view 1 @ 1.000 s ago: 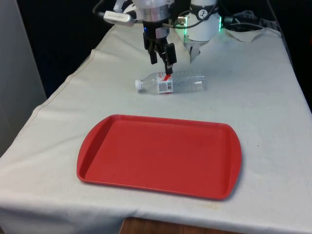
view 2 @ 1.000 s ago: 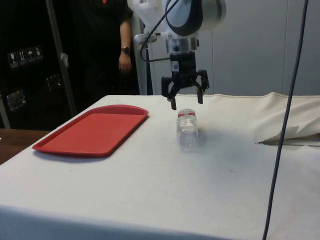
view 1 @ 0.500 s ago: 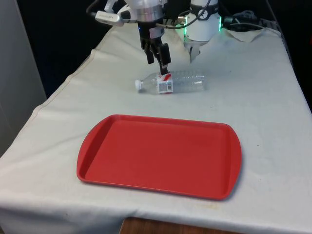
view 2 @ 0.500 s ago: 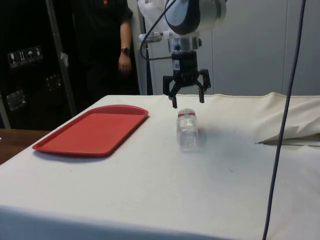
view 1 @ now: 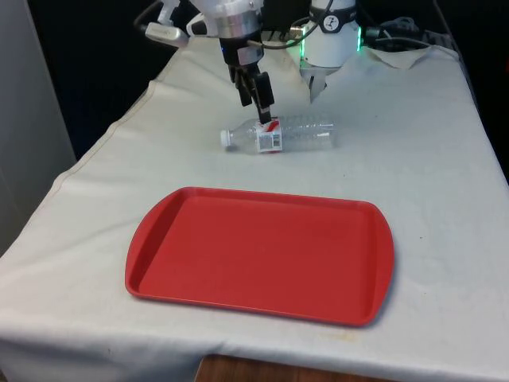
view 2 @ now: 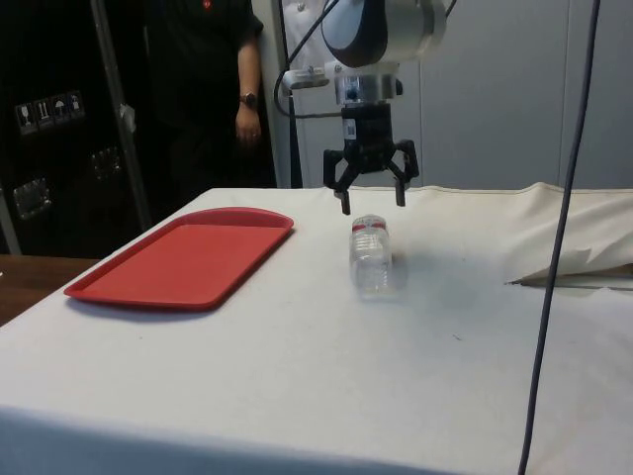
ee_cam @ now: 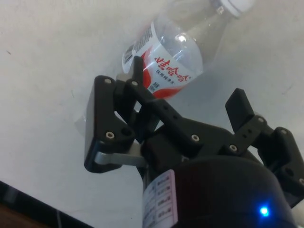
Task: Place the bottle upright on the tray.
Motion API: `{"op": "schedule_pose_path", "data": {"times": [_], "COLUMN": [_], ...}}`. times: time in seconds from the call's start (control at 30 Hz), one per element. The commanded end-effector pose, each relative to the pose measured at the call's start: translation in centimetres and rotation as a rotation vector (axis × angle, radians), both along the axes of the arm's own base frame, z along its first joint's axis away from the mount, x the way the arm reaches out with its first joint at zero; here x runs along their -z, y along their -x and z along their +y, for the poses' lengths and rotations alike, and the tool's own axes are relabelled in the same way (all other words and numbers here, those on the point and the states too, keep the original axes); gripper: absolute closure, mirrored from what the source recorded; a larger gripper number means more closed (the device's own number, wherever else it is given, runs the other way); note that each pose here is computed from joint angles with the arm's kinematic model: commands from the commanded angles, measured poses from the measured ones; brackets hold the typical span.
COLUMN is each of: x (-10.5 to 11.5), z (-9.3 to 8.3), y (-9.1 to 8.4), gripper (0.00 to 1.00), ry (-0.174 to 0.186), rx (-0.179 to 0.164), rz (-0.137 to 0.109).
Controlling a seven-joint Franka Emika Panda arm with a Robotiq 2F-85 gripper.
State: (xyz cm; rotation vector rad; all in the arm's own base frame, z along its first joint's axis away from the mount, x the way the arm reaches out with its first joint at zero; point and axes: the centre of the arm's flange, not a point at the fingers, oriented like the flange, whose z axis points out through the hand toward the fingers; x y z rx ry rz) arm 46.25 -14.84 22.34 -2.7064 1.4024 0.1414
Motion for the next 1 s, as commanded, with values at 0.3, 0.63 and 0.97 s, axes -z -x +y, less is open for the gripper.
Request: {"op": "schedule_pose_path", "data": {"times": [0.3, 0.63, 0.97], "x": [0.2, 0.6, 1.3], "z": [-0.9, -1.7, -2.3], "y": [-0.3, -0.9, -0.9], "gripper": [0.00, 0.00, 0.00], "ry": [-0.051, -0.078, -0.103], "rx": [0.029, 0.055, 0.091], "rz": [0.008, 0.029, 0.052]}}
